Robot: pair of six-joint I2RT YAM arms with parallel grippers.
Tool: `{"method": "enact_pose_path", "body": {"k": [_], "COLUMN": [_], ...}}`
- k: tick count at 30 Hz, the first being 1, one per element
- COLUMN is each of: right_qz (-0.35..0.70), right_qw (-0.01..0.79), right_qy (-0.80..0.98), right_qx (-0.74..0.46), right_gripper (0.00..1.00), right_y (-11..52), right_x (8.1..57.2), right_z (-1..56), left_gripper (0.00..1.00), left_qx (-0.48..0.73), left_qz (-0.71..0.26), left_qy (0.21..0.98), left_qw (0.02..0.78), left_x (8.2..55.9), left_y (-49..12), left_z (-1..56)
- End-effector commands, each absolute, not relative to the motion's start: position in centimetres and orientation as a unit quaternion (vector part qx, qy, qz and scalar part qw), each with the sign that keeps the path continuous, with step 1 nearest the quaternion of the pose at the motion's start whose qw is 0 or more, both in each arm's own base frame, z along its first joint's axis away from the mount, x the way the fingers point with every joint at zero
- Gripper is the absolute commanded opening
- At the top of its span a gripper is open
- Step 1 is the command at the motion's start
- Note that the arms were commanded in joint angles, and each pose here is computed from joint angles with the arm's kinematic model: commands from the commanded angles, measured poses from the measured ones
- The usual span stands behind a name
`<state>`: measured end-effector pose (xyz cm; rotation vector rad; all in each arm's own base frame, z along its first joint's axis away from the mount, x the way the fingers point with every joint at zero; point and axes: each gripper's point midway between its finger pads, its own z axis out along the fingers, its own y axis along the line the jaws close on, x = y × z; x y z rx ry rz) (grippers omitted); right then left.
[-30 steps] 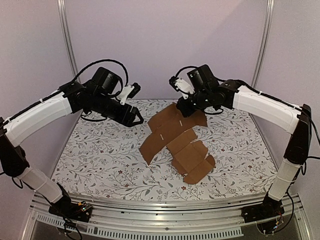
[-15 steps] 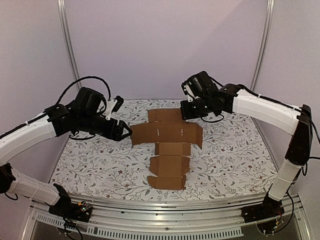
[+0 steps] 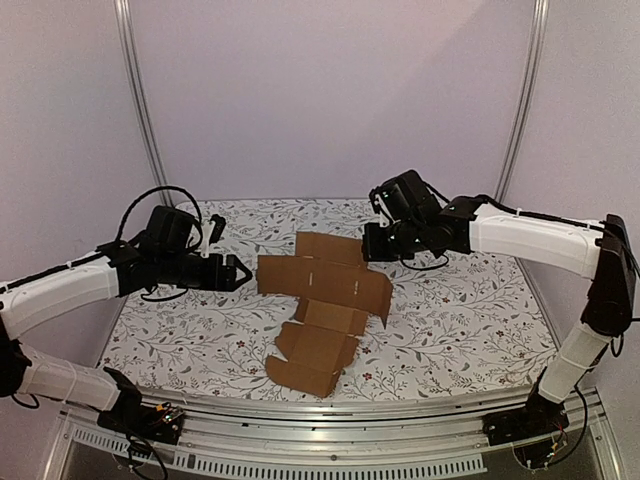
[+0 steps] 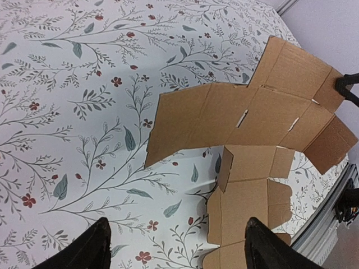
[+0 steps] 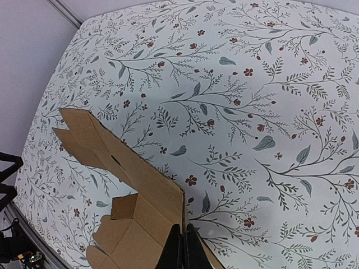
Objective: Fold the paper box
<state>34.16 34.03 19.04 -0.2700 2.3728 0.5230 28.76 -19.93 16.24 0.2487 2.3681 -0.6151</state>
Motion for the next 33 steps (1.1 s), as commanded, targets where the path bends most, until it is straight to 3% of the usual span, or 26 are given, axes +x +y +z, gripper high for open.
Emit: {"method": "enact_pose_path", "body": {"k": [1,12,33], "right_qz": [0.244,0.301,0.361], "right_qw": [0.352,0.345,0.340], "right_qy": [0.895,0.857,0.792], "right_qx": [-0.122,-0.238,-0.356], "right_gripper": [0.00,0.00,0.00], "right_y": [34.6,35.8,35.9], "right_x": [32.9,29.5,24.5], "right_z": [20.6,22.0,23.8], "left_gripper": [0.80,0.76,0.71], "left_qx": [0.086,0.098,0.115], "left_qz": [-0.281,-0.298,-0.308], "left_qy": [0.891,0.894,0.881], "left_qw": [0.346,0.319,0.340], "left_x": [30.0,30.2,29.6], "left_y": [-20.9,-21.8,-21.7], "left_z": [16.1,13.7,12.9]}}
